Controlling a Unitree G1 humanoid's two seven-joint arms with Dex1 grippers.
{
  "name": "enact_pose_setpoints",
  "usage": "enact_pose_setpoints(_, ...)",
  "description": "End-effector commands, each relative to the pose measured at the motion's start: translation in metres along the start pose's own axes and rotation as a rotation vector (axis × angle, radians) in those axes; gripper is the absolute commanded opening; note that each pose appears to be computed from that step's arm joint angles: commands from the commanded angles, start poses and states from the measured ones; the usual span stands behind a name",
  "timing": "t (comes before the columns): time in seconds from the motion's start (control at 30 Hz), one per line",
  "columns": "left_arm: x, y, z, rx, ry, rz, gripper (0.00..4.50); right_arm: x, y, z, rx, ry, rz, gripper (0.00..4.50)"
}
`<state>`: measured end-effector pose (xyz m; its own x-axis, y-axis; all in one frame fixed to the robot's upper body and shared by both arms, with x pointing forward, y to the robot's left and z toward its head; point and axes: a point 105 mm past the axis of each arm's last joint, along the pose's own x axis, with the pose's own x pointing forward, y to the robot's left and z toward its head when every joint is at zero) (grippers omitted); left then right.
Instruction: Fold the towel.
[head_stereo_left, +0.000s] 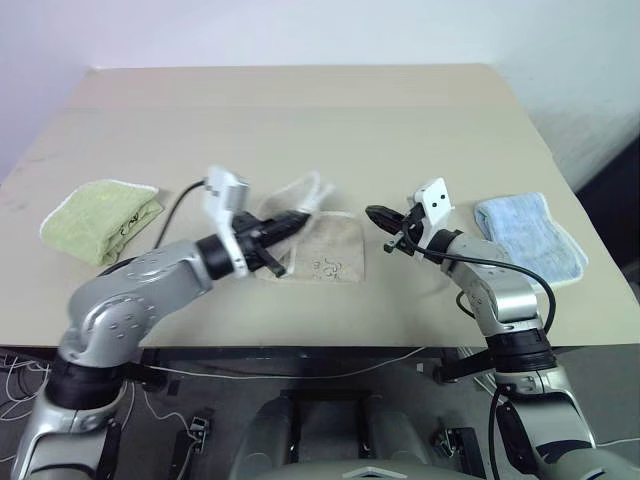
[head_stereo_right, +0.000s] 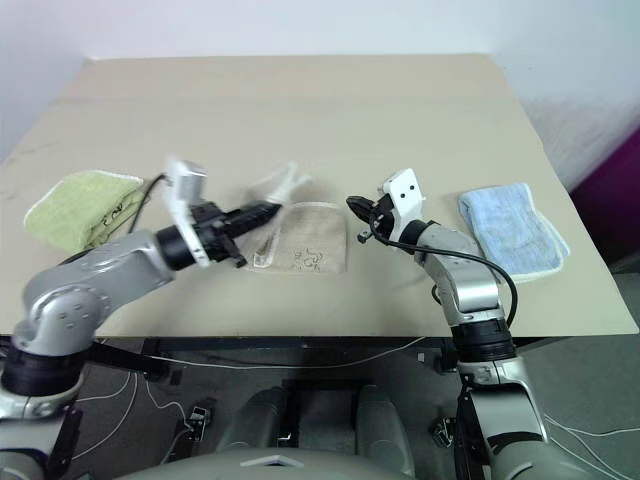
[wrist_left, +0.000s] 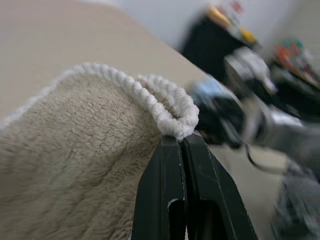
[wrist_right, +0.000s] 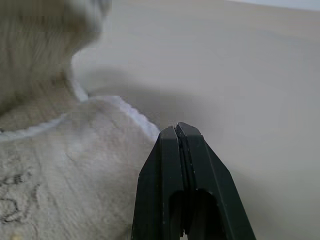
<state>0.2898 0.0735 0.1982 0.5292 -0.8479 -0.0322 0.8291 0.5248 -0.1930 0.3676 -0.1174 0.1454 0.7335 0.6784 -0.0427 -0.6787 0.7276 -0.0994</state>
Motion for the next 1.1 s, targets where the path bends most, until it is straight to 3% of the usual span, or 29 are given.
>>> enact_pose_setpoints(0.03, 0.017, -0.017, -0.013, 0.087, 0.087, -0.104, 0.02, -0.007, -0.006, 0.019, -0.025, -0.064, -0.037, 0.00)
enact_pose_setpoints(0.3, 0.039, -0.018, -0.034, 0.111, 0.189, -0.128, 0.02, -0.014, -0.012, 0.020, -0.030, -0.069, -0.081, 0.00)
enact_pose_setpoints(0.53, 0.042, -0.006, -0.035, 0.044, 0.162, -0.070, 0.02, -0.015, -0.014, 0.019, -0.034, -0.064, -0.092, 0.00)
enact_pose_setpoints(0.63, 0.043, -0.003, -0.032, -0.006, 0.127, -0.059, 0.63, -0.014, -0.013, 0.020, -0.039, -0.061, -0.089, 0.00)
enact_pose_setpoints(0.9, 0.037, -0.010, -0.004, -0.111, -0.039, -0.093, 3.24, -0.015, -0.017, 0.024, -0.050, -0.063, -0.092, 0.00)
enact_pose_setpoints(1.1, 0.015, 0.012, 0.014, -0.158, -0.148, 0.006, 3.24, -0.018, -0.019, 0.030, -0.060, -0.076, -0.092, 0.00)
